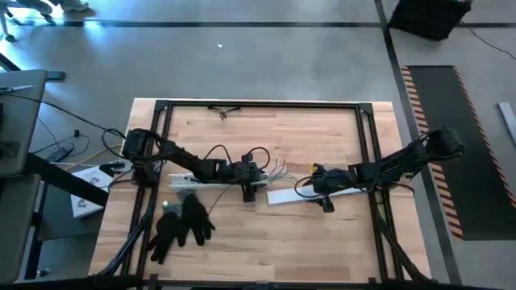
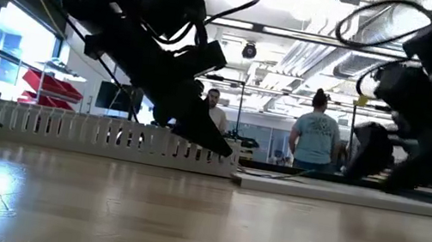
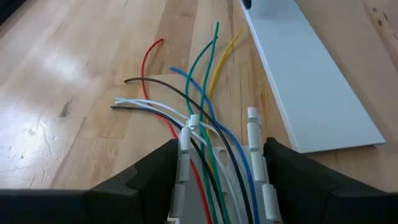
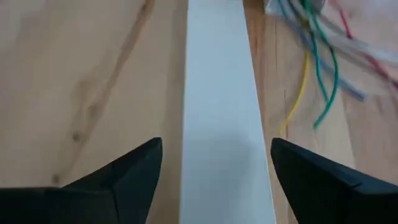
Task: Ziptie cables
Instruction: Close the white cable duct
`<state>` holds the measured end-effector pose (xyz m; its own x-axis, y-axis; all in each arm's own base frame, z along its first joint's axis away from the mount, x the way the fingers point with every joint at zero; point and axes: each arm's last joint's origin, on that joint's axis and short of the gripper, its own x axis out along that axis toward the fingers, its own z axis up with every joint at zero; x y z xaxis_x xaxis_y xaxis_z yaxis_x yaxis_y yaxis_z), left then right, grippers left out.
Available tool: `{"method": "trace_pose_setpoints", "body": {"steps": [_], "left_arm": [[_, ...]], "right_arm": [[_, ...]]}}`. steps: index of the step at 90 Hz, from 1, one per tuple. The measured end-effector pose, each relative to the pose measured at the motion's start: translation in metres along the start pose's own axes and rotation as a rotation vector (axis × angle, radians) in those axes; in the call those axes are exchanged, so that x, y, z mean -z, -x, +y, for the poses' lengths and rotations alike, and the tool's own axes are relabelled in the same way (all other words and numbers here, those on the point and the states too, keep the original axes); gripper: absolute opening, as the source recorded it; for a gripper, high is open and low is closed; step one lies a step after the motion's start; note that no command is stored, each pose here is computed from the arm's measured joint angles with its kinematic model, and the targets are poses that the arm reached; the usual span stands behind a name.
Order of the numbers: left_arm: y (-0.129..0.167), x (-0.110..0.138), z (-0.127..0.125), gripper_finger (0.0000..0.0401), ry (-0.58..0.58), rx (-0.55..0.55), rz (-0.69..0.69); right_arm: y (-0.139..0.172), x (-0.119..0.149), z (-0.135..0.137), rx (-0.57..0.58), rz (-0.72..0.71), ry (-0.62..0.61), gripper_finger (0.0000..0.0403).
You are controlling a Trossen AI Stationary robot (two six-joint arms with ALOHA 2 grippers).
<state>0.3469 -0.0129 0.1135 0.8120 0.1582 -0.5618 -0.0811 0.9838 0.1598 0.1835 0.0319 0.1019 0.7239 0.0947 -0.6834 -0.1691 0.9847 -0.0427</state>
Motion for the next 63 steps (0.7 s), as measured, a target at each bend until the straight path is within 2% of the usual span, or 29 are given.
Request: {"method": "trace_pose_setpoints", "body": {"steps": [21,40,63], "left_arm": [[0.000,-0.001,0.001,0.0207,0.001,-0.002,-0.003],[0.013,-0.016,0.004,0.0207,0.007,-0.041,-0.063],[0.042,-0.047,0.012,0.0207,-0.001,-0.058,-0.190]], "right_arm": [[-0.012,0.011,0.000,0.012,0.061,-0.041,0.0277],[-0.018,0.014,0.000,0.033,0.082,-0.102,0.0204],[-0.015,0.010,0.000,0.038,0.075,-0.149,0.0204]]}}
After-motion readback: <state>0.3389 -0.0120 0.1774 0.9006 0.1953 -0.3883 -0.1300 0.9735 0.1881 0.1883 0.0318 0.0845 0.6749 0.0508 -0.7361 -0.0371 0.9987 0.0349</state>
